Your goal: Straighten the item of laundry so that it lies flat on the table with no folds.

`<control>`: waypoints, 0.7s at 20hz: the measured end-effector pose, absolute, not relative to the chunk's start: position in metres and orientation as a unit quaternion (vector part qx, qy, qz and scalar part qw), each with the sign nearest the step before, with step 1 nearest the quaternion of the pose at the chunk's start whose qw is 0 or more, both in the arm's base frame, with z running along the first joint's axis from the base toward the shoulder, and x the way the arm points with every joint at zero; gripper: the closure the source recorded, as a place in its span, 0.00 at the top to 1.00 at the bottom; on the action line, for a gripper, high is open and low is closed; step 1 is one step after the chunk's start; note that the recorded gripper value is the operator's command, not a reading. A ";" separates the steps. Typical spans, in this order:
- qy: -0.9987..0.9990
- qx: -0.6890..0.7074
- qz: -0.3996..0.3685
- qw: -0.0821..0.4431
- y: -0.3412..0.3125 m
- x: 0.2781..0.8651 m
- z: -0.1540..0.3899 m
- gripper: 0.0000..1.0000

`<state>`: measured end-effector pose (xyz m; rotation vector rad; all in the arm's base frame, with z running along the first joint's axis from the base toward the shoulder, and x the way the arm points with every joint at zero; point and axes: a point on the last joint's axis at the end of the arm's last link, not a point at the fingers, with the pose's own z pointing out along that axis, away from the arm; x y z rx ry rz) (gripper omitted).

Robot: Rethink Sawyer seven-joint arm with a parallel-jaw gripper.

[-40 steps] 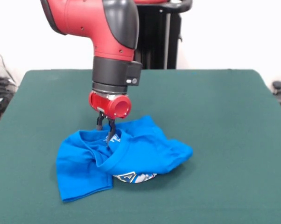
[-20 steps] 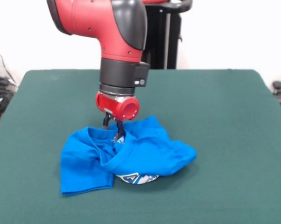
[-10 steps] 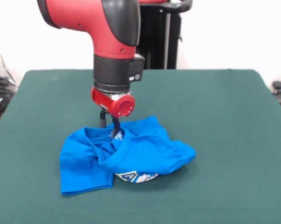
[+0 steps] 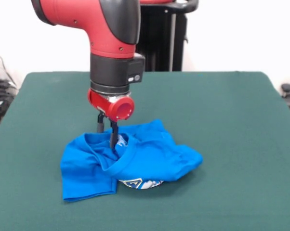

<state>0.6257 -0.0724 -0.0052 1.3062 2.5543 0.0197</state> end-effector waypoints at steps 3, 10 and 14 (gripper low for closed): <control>0.884 0.446 0.005 0.141 -0.076 0.629 -0.004 0.00; 0.877 0.466 0.008 0.118 -0.098 0.628 -0.005 0.00; 0.872 0.480 0.006 0.100 -0.113 0.622 -0.006 0.00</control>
